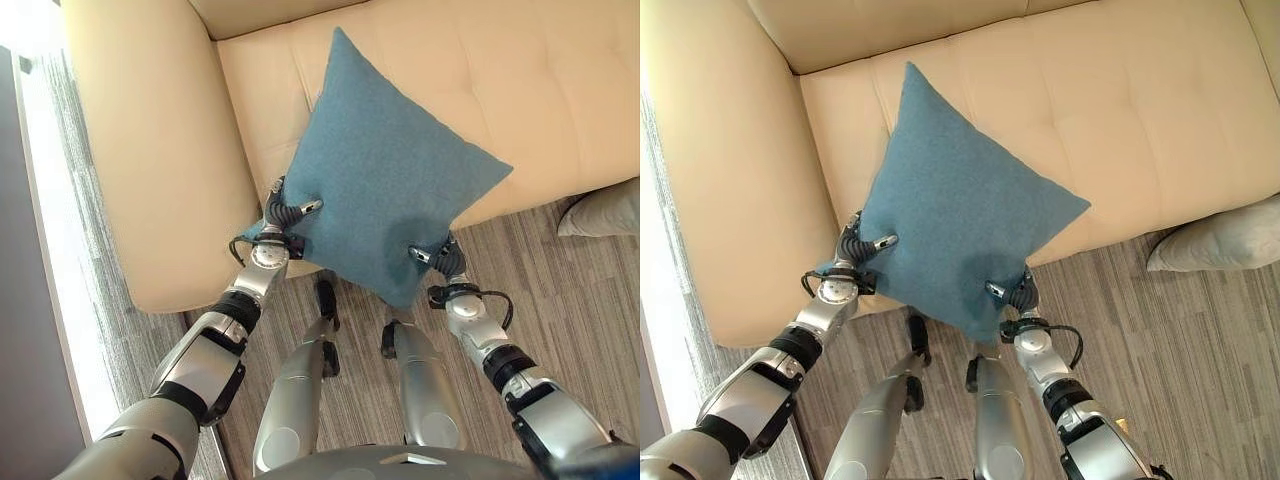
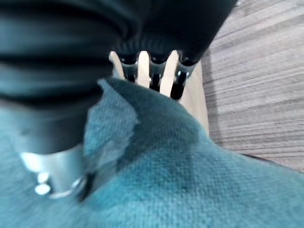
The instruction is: Pick up all the scattered cushions and arrange them neatly on the sofa.
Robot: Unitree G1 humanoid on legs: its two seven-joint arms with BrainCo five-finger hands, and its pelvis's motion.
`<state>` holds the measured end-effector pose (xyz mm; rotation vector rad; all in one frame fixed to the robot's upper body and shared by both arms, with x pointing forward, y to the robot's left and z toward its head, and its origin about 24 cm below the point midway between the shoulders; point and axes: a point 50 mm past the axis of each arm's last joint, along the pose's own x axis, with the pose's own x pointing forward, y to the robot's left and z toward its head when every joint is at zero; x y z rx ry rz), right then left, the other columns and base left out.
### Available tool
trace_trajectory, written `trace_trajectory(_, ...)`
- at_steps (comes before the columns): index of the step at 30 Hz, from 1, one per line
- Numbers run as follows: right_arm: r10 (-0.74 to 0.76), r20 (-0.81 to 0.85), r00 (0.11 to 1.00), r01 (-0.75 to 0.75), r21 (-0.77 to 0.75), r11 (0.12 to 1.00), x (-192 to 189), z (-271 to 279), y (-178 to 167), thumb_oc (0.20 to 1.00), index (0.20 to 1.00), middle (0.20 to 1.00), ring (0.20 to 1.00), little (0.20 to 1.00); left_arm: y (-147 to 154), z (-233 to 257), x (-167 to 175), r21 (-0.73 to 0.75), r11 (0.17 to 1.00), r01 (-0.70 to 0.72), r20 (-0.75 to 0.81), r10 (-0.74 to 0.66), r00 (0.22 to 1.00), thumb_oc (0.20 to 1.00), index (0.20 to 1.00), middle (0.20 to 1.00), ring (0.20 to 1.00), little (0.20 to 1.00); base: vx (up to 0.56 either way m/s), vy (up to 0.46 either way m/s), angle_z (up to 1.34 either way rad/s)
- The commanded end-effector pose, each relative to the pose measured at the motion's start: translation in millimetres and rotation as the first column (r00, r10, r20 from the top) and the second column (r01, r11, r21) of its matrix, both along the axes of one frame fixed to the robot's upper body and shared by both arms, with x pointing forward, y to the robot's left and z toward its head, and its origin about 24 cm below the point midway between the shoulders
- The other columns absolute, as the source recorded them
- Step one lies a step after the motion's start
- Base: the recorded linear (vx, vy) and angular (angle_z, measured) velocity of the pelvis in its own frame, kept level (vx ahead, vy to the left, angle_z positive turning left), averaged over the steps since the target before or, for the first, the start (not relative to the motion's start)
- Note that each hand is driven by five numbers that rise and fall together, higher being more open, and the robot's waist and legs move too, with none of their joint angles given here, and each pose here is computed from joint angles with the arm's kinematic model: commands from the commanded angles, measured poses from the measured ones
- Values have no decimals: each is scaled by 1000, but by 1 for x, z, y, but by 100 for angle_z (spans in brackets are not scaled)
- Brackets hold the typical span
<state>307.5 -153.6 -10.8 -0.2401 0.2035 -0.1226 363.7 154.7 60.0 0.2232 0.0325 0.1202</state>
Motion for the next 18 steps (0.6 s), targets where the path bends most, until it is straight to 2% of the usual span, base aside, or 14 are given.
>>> trace_trajectory(1, 189, 115, 975, -197, 60, 979, 4, 22, 57, 200, 200, 200, 200, 200, -53, 27, 2, -62, 983, 175, 143, -165, 976, 200, 200, 200, 200, 200, 0, 0, 0)
trace_trajectory(5, 117, 280, 953, -159, 131, 979, 16, 59, 48, 200, 200, 200, 200, 200, -55, 37, -1, -120, 973, 195, 201, -168, 965, 200, 200, 200, 200, 200, -4, -24, 0)
trace_trajectory(10, 71, 312, 947, -118, 136, 984, 15, 64, 35, 200, 200, 200, 200, 200, -61, 33, -10, -194, 955, 223, 214, -181, 960, 200, 200, 200, 200, 200, -9, -8, 0)
trace_trajectory(15, 28, 341, 940, -97, 188, 977, -4, 62, 24, 200, 200, 200, 200, 200, -70, 17, -39, -339, 904, 259, 220, -191, 957, 200, 200, 200, 200, 200, 55, -53, 7)
trace_trajectory(18, 9, 356, 934, -85, 200, 976, -13, 62, 16, 200, 200, 200, 200, 200, -68, 11, -51, -361, 893, 269, 216, -201, 956, 200, 200, 200, 200, 200, 98, -65, 12)
